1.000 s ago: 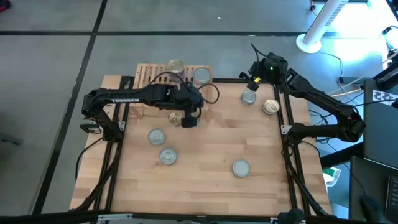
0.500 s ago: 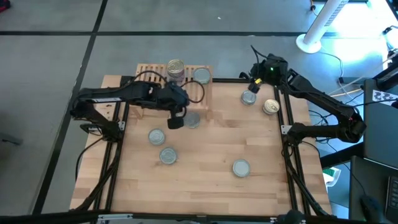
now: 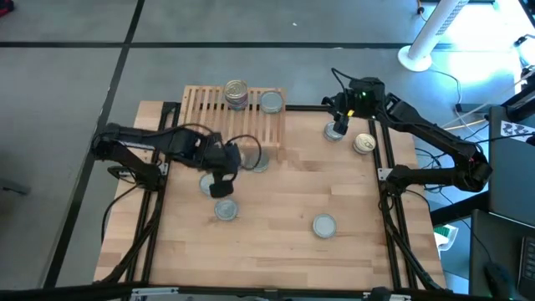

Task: Stack canned seafood by type on shelf
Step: Stack the green tuna can on top of the green tuna can on the shelf

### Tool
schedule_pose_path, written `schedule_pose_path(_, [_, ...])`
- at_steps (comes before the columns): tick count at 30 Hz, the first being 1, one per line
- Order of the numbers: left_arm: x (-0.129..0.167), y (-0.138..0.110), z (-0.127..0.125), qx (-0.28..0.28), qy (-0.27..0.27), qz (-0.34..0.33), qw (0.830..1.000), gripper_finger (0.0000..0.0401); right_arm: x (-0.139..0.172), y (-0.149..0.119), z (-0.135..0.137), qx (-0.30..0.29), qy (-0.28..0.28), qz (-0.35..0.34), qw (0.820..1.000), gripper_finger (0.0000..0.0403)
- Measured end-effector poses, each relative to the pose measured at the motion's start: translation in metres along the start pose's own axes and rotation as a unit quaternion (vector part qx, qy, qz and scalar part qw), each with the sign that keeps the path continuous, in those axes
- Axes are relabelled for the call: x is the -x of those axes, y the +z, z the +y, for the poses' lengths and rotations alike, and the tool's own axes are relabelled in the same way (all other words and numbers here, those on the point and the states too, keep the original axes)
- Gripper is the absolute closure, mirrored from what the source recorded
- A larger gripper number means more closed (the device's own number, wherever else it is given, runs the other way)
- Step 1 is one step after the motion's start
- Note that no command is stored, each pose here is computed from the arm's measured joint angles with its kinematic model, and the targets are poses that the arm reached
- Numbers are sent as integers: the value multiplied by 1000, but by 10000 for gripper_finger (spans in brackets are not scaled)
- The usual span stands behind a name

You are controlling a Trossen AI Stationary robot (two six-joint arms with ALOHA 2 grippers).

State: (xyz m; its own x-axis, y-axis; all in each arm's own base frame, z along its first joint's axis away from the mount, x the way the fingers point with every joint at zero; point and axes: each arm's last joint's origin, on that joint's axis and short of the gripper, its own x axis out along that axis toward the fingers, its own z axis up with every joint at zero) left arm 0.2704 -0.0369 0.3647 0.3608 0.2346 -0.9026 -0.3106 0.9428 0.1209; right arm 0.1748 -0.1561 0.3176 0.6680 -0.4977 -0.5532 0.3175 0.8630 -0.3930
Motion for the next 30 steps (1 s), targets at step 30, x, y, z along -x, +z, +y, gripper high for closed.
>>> schedule_pose_path(30, [-22, 6, -67, -73, -44, -42, 995, 400, -34, -32, 12, -64, 17, 150, 986, 180])
